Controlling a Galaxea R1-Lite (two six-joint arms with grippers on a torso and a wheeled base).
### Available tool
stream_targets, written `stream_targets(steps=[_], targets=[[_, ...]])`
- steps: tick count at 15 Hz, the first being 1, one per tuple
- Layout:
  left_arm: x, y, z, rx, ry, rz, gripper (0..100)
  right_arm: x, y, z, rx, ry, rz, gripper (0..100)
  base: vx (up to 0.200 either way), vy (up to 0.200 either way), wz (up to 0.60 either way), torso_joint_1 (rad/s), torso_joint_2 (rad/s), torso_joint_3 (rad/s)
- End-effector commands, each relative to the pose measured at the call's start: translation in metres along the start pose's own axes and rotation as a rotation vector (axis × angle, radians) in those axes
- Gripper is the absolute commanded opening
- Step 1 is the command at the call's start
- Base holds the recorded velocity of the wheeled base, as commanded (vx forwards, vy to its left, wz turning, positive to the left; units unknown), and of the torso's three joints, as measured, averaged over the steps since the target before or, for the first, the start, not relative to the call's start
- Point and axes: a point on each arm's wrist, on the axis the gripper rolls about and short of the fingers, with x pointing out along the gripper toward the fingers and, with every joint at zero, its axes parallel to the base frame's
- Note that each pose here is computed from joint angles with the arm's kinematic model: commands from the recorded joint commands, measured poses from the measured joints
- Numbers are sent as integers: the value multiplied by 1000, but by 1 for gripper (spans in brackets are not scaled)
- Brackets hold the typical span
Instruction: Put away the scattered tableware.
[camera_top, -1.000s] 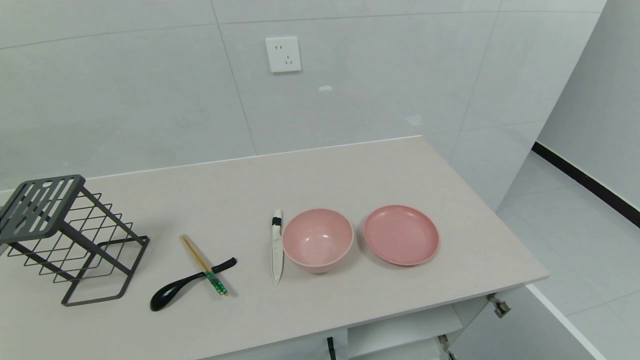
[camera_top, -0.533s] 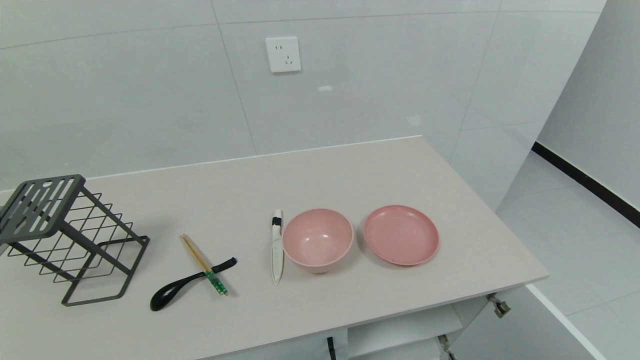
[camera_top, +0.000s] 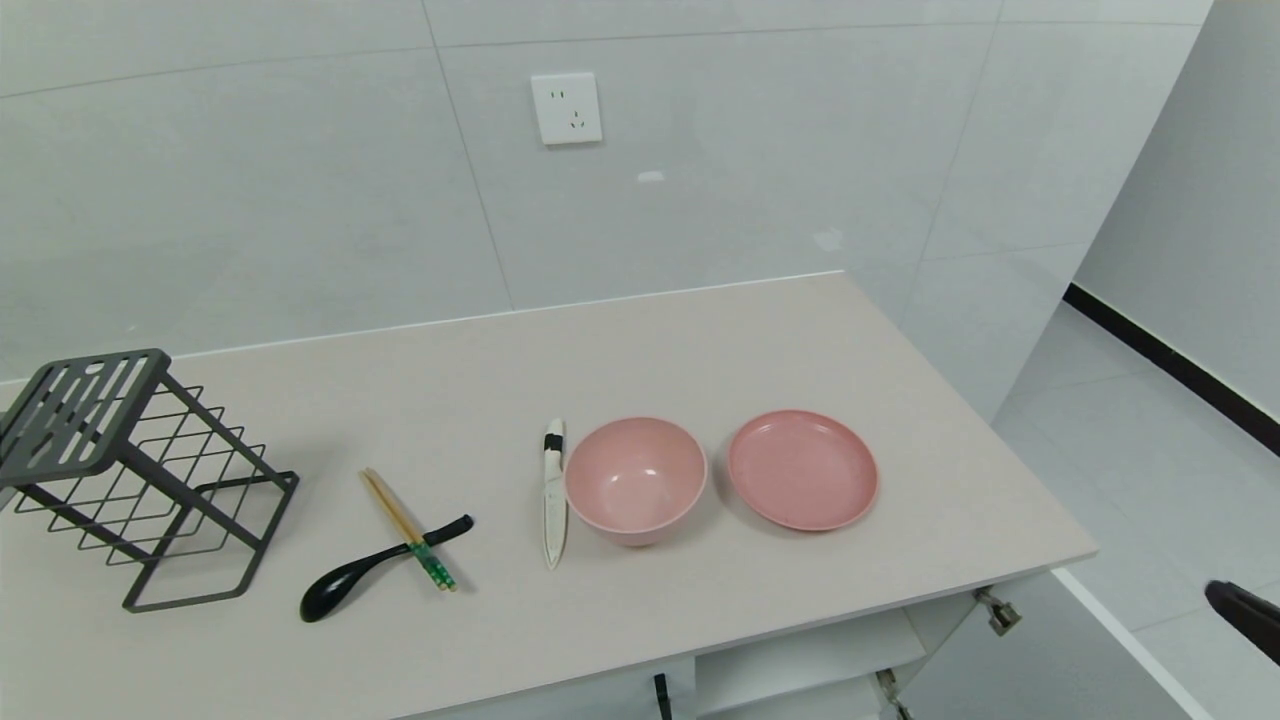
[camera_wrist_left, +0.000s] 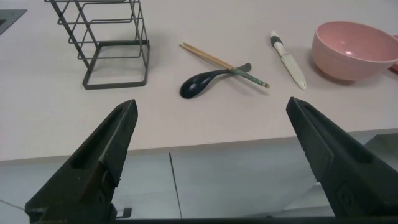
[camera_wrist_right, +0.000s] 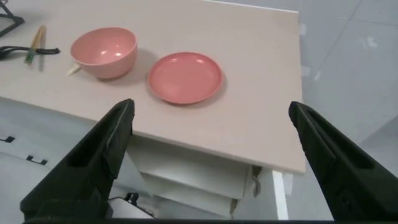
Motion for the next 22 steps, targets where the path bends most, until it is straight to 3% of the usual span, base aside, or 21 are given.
stream_targets(steps=[1,11,20,22], targets=[[0,0,0,0,1,1,100,62,-25,-12,28,98,48,100,0,0,0,0,0,0],[0,0,0,0,1,-1,100,132,-18,-31,26,132,212,100,0,0,0,0,0,0],[0,0,0,0,1,-1,100,184,-29,-44,14,89,211,100,0,0,0,0,0,0],[0,0,0,0,1,1,100,197,-24,-48,37,102,231,100,0,0,0,0,0,0]])
